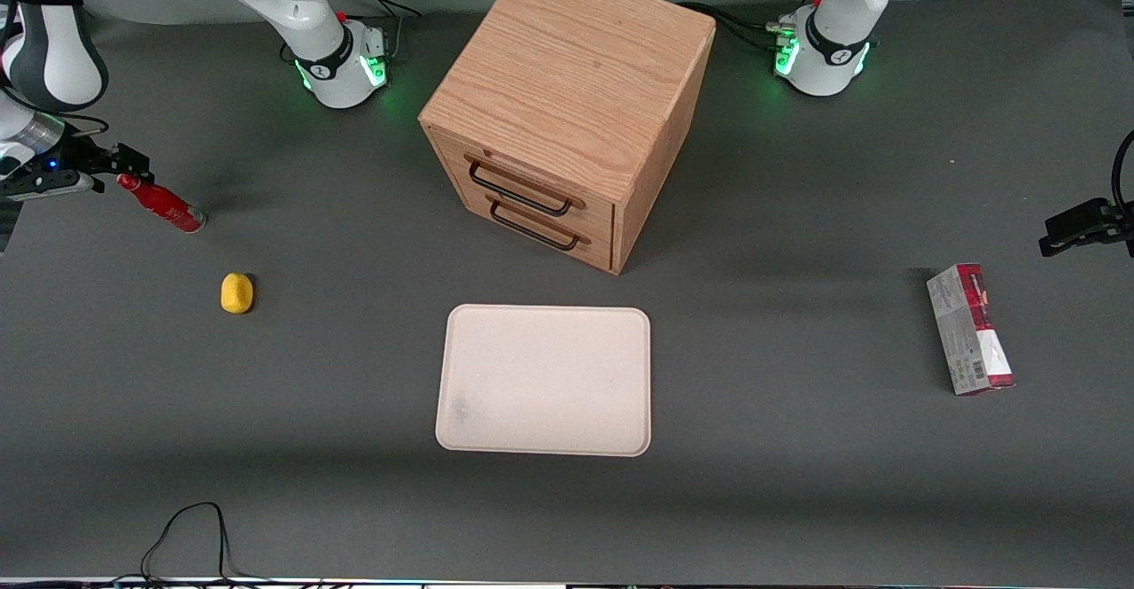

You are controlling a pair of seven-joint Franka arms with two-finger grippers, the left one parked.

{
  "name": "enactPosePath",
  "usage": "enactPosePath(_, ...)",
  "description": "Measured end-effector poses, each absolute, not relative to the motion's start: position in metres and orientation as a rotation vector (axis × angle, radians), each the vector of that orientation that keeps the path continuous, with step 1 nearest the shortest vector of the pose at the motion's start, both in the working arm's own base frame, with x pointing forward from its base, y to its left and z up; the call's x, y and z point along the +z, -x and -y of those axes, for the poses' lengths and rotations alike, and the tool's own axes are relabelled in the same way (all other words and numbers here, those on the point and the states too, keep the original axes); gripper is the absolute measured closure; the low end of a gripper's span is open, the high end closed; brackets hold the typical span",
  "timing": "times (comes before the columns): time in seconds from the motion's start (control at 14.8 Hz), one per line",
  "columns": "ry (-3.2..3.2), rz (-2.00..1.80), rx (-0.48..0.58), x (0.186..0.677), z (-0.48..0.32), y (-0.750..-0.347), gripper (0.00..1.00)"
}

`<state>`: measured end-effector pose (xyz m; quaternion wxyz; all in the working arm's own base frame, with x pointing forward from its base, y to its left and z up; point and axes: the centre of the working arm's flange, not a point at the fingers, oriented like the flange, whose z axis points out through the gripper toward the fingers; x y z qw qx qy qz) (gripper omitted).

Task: Place coke bottle on tray

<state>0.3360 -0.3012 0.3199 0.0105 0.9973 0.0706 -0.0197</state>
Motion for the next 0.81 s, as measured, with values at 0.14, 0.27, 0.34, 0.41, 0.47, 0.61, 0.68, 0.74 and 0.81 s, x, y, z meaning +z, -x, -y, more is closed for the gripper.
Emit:
enactPosePath(0.14,-3.106,-0.238,-0.057,0.319,0.298,-0.340,0.00)
enactPosePath(0.27,-3.116,-0.236,-0.036,0.319,0.292,-0.346,0.00)
enactPosePath(0.34,-3.125,-0.234,-0.028,0.318,0.289,-0.349,0.00)
enactPosePath(0.41,-3.130,-0.238,-0.027,0.317,0.286,-0.351,0.00)
enactPosePath(0.47,-3.132,-0.240,-0.029,0.316,0.284,-0.353,0.00)
enactPosePath(0.61,-3.132,-0.244,-0.036,0.314,0.283,-0.353,0.00)
enactPosePath(0.68,-3.132,-0.257,-0.038,0.314,0.283,-0.353,0.00)
enactPosePath(0.74,-3.131,-0.266,-0.041,0.313,0.284,-0.352,0.00)
enactPosePath(0.81,-3.132,-0.264,-0.043,0.313,0.286,-0.351,0.00)
